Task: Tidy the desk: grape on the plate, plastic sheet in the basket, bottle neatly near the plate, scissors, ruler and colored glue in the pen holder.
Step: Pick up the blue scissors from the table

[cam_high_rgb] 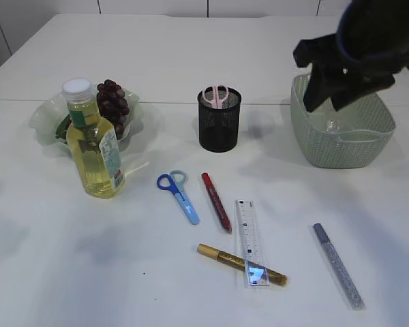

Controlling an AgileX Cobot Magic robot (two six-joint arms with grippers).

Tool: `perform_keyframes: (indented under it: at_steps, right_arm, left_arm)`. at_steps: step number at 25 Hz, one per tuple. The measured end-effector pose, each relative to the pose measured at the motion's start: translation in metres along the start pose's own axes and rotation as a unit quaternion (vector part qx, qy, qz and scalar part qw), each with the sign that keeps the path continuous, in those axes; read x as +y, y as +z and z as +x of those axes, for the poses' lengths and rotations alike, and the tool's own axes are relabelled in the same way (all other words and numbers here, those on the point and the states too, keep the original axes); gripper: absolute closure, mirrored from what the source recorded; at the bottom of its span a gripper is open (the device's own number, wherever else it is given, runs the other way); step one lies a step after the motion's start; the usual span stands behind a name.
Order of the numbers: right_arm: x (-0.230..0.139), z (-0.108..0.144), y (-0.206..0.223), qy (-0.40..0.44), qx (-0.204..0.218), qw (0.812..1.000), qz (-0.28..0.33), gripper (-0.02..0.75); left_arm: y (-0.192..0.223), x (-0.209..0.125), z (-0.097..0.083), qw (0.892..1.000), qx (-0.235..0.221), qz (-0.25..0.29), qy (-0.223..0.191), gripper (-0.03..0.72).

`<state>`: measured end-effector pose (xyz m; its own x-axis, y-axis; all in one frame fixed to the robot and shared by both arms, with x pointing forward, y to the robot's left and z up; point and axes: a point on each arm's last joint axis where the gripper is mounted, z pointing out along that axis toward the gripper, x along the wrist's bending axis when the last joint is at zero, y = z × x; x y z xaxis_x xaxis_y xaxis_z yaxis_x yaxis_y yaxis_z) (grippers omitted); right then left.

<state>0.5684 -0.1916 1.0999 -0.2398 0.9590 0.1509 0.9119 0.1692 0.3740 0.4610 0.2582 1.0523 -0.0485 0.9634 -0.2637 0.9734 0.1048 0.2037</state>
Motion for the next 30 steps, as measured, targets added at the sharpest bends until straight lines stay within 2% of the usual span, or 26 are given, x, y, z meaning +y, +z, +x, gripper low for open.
perform_keyframes:
  at_steps: [3,8,18,23,30]
  right_arm:
    - [0.017,0.022,0.000,-0.029,-0.015,0.999,-0.003,0.389]
    - [0.043,0.057,0.019,-0.063,-0.005,0.998,0.009,0.389]
    - [0.089,0.080,0.059,-0.059,0.035,0.998,-0.013,0.389]
    - [0.093,0.090,0.080,-0.064,0.042,0.997,-0.002,0.390]
    - [0.079,0.119,0.125,-0.092,0.047,0.994,0.045,0.390]
  left_arm:
    - [0.000,-0.001,0.001,1.000,0.004,0.005,0.002,0.316]
    - [0.000,-0.001,0.001,1.000,0.008,0.008,0.004,0.316]
    - [0.000,0.000,0.004,1.000,0.023,0.001,0.013,0.316]
    - [0.000,0.000,0.004,1.000,0.024,-0.002,0.013,0.316]
    - [0.000,0.001,0.004,1.000,0.024,-0.007,0.014,0.316]
